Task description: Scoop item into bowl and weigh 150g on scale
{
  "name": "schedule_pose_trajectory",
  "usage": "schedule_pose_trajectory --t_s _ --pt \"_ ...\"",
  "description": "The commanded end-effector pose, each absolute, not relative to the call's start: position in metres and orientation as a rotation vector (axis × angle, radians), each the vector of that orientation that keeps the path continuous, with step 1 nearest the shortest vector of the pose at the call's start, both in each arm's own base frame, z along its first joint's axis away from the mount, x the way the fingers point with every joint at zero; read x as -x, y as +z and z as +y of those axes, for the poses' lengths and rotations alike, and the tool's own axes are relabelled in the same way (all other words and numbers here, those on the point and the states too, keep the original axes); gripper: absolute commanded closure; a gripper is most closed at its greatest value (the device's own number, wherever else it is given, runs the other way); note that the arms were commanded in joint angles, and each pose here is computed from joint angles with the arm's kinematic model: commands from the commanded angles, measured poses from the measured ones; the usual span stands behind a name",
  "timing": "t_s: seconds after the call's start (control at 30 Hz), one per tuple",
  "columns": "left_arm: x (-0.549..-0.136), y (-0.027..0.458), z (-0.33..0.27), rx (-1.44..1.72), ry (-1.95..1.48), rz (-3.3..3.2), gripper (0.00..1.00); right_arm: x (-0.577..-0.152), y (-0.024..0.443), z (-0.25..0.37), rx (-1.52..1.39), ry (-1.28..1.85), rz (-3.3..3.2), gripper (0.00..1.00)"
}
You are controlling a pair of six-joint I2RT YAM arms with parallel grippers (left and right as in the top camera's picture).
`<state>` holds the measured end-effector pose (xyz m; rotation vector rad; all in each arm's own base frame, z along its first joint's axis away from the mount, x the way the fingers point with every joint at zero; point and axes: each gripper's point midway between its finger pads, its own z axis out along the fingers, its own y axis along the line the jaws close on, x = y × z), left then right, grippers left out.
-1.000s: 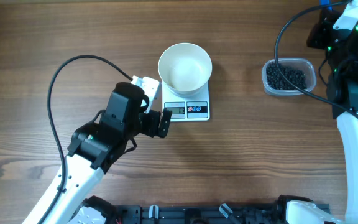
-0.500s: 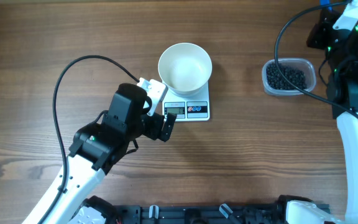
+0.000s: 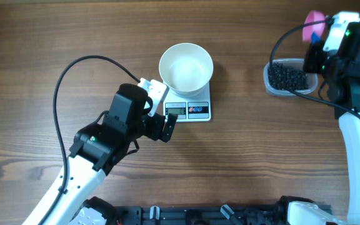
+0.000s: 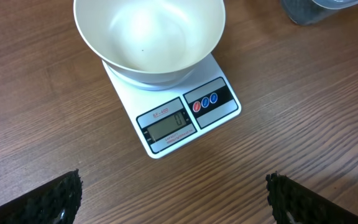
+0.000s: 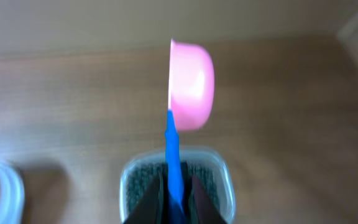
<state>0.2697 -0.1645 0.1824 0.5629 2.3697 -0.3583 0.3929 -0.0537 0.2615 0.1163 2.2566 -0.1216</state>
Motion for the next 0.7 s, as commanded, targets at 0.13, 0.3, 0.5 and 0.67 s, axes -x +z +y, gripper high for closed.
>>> schedule_pose_trajectory --t_s 0.13,0.3,0.5,0.67 --pt "-0.268 0.181 -0.168 -0.599 -0.369 2.364 0.00 -0.362 0.212 -0.051 0.026 -0.163 2.469 0.96" --pt "-0.268 0.181 -0.168 -0.599 -0.369 2.364 0.00 -0.364 0.186 -0.063 0.172 -0.278 2.558 0.96" --pt "-0.268 0.181 -0.168 -0.599 -0.369 2.364 0.00 -0.362 0.152 -0.088 0.173 -0.313 2.671 0.96" --pt "-0.268 0.181 -0.168 -0.599 -0.369 2.364 0.00 -0.363 0.133 -0.088 0.184 -0.300 2.726 0.96"
